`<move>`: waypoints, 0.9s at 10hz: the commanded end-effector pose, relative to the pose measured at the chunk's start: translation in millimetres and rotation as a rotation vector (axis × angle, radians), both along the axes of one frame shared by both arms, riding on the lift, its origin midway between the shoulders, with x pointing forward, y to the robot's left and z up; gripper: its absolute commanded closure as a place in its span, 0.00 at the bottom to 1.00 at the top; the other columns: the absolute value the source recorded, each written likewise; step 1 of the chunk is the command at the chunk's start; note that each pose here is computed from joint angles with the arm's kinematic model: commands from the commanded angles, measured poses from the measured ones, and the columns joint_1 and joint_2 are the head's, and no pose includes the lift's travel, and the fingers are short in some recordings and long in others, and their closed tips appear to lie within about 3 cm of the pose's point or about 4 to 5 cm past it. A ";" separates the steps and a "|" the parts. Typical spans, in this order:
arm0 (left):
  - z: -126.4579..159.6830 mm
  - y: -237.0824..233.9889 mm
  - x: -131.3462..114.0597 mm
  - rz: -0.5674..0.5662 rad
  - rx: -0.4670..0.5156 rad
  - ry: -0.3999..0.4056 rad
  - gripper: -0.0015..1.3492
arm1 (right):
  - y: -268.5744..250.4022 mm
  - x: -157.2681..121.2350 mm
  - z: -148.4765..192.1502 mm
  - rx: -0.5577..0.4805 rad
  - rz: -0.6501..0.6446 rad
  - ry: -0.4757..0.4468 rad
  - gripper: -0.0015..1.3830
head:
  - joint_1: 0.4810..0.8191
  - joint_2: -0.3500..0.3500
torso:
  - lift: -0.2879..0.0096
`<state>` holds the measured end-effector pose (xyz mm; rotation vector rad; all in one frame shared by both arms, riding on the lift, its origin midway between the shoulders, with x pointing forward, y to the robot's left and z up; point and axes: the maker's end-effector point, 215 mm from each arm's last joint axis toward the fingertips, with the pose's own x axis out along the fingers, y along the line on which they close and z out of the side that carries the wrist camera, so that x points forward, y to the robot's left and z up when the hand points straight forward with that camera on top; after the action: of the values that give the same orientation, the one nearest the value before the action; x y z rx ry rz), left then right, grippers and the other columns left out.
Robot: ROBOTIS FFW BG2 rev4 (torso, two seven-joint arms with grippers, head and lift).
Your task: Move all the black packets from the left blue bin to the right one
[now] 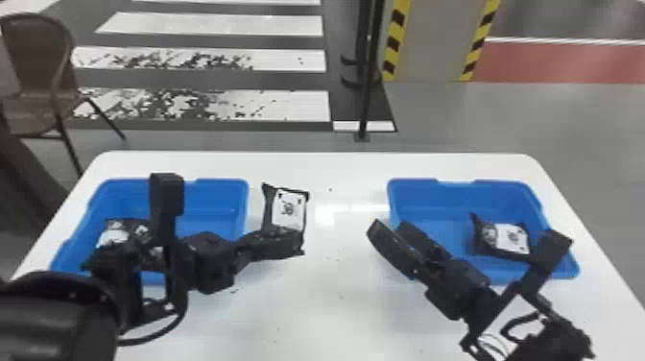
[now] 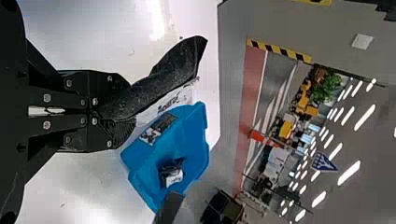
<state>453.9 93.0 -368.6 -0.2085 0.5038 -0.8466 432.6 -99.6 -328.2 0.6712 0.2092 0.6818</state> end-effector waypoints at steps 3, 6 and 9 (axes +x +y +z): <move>11.1 -35.8 8.2 -0.132 -0.127 -0.043 0.86 | 36.6 -0.4 9.2 0.173 0.116 0.070 0.13 | 0.63 0.49 | 0.50; 6.7 -66.2 -10.2 -0.219 -0.204 0.030 0.86 | 45.0 18.4 3.6 0.157 0.148 0.078 0.13 | 0.63 0.48 | 0.50; 6.1 -82.0 -19.3 -0.259 -0.206 0.039 0.86 | 34.8 33.3 -22.5 0.128 0.135 0.122 0.13 | 0.63 0.43 | 0.50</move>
<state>435.8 13.4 -362.7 -0.3533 0.4855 -1.1451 464.2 -63.0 -346.4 0.8250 0.3199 0.7942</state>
